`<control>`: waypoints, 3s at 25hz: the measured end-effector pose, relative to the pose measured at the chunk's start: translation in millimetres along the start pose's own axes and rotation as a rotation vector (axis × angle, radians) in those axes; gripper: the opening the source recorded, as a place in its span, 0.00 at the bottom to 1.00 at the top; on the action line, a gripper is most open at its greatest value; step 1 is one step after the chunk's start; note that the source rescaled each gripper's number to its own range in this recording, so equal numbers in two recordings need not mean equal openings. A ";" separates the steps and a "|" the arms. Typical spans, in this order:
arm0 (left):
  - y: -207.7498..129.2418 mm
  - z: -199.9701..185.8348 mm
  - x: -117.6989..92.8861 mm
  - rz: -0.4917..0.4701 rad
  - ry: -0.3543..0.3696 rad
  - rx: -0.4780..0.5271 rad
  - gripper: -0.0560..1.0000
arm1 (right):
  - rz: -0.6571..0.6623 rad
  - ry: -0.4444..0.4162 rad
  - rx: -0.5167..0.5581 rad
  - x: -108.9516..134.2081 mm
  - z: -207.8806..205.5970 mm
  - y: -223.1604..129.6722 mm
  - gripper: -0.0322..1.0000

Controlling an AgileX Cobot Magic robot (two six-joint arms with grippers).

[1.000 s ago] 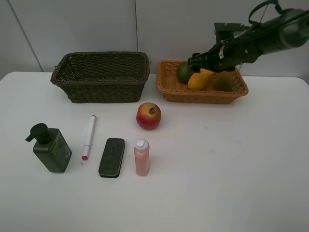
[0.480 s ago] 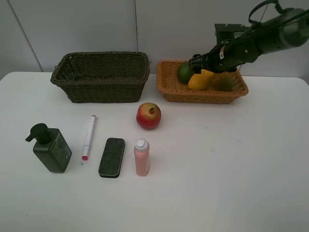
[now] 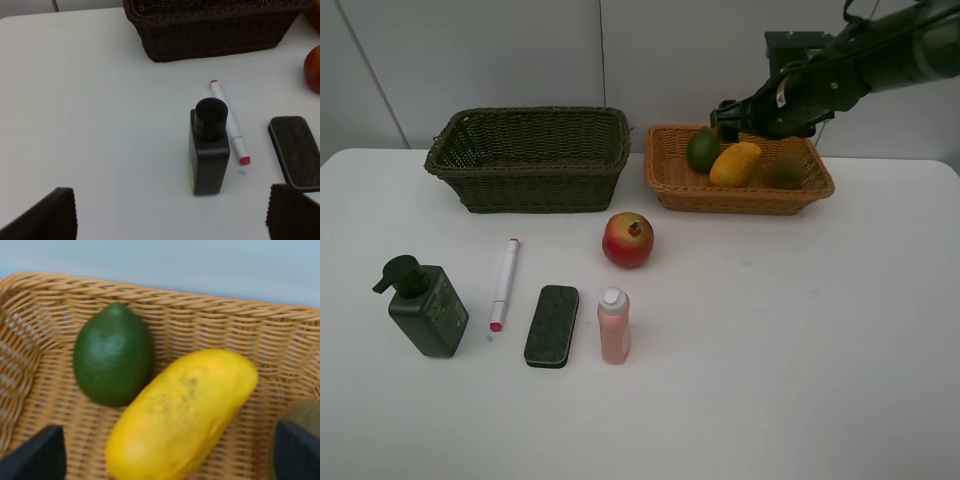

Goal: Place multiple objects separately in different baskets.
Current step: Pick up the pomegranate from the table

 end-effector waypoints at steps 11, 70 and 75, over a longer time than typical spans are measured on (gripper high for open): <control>0.0 0.0 0.0 0.000 0.000 0.000 1.00 | -0.008 0.009 0.086 57.2 -37.4 -7.4 1.00; 0.0 0.0 0.0 0.000 0.000 0.000 1.00 | -0.051 0.169 0.338 179.1 -6.5 -109.4 1.00; 0.0 0.0 0.0 0.000 0.000 0.000 1.00 | -0.071 0.169 0.325 178.9 -5.8 -108.7 1.00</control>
Point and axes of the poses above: a point on each arm's last joint axis where the gripper is mounted, z pointing out along that axis toward the gripper, x along the wrist's bending axis when the last joint is at zero, y = z × x, the point moved 1 cm from there along z, pointing out along that axis toward the gripper, and after that the axes turned 1 degree about z, right-handed, at the moved point
